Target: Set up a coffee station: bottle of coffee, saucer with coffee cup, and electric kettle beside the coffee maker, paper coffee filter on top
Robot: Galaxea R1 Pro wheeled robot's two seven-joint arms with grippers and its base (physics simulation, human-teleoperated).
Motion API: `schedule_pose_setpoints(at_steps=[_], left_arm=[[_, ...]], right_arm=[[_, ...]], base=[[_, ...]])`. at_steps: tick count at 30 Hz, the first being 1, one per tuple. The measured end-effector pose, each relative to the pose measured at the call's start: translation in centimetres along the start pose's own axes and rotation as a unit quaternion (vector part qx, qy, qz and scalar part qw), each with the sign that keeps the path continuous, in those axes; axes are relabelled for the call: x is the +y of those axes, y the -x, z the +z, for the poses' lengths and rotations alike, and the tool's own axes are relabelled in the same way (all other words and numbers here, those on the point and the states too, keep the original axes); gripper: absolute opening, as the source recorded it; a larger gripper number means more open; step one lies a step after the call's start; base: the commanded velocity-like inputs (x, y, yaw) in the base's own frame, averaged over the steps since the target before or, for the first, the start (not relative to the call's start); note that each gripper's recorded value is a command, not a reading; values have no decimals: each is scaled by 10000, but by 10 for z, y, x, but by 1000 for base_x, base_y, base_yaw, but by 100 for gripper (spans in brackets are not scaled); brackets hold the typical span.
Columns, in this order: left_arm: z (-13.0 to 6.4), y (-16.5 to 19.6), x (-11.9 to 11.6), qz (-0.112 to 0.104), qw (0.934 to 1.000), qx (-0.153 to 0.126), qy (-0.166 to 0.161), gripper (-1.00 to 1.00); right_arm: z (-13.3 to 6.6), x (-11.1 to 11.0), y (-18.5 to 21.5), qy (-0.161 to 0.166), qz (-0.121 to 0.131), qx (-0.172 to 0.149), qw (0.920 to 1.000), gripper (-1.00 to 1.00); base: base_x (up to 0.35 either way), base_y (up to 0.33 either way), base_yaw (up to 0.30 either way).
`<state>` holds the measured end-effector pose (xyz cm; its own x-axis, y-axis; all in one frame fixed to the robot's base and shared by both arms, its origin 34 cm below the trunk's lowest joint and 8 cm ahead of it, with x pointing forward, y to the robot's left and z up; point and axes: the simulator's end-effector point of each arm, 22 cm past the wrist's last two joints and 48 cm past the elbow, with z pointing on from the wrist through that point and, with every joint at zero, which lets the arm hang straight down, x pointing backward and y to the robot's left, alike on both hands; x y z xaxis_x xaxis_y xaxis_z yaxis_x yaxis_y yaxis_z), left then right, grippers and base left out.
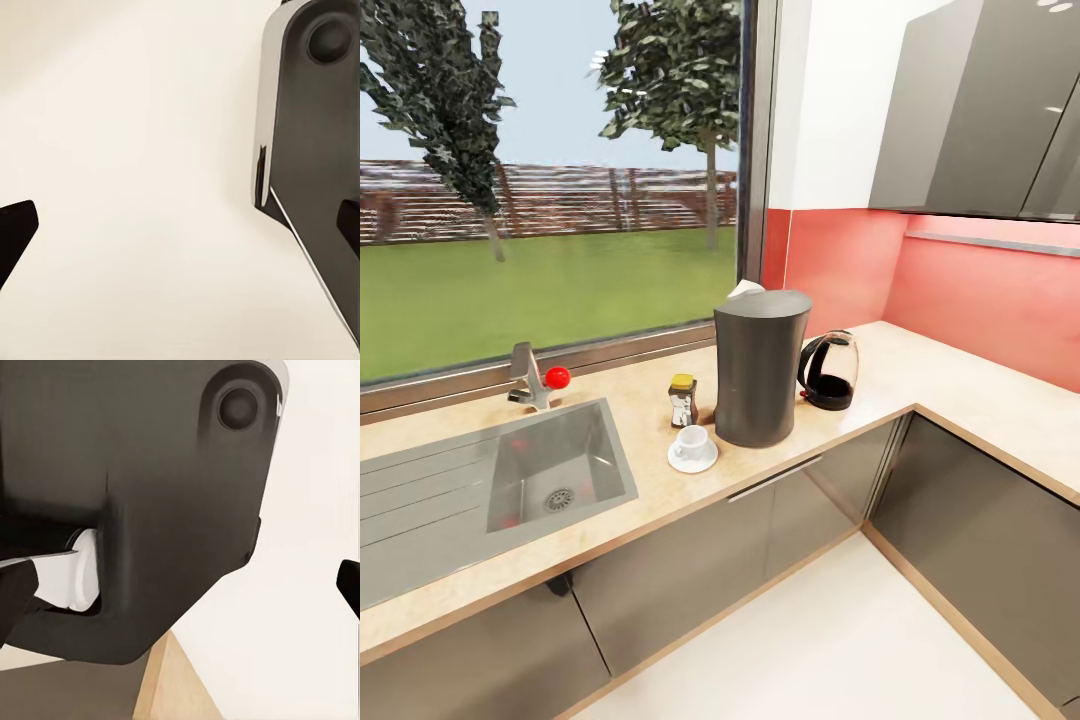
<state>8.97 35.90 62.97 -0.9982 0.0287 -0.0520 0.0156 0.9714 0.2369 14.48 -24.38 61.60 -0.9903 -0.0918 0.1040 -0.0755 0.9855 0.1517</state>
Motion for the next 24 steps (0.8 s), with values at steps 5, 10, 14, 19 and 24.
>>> schedule_pose_setpoints(at_steps=[5,10,14,19,24], left_arm=[[0,-4,0,1,10000,55,6,100],[0,-11,0,28,9997,231,3,100],[-2,-31,1,112,9976,685,8,100],[-4,-39,0,137,9959,899,4,100],[-4,-41,1,99,9956,926,13,100]], right_arm=[[0,1,1,-17,-25,-21,10000,100],[0,3,5,-11,-29,-66,10000,100],[0,4,18,2,-50,-263,9996,100],[-2,9,39,37,-113,-657,9978,100],[-3,11,49,48,-147,-865,9961,100]], base=[[0,0,0],[0,0,0],[0,0,0],[0,0,0],[0,0,0]])
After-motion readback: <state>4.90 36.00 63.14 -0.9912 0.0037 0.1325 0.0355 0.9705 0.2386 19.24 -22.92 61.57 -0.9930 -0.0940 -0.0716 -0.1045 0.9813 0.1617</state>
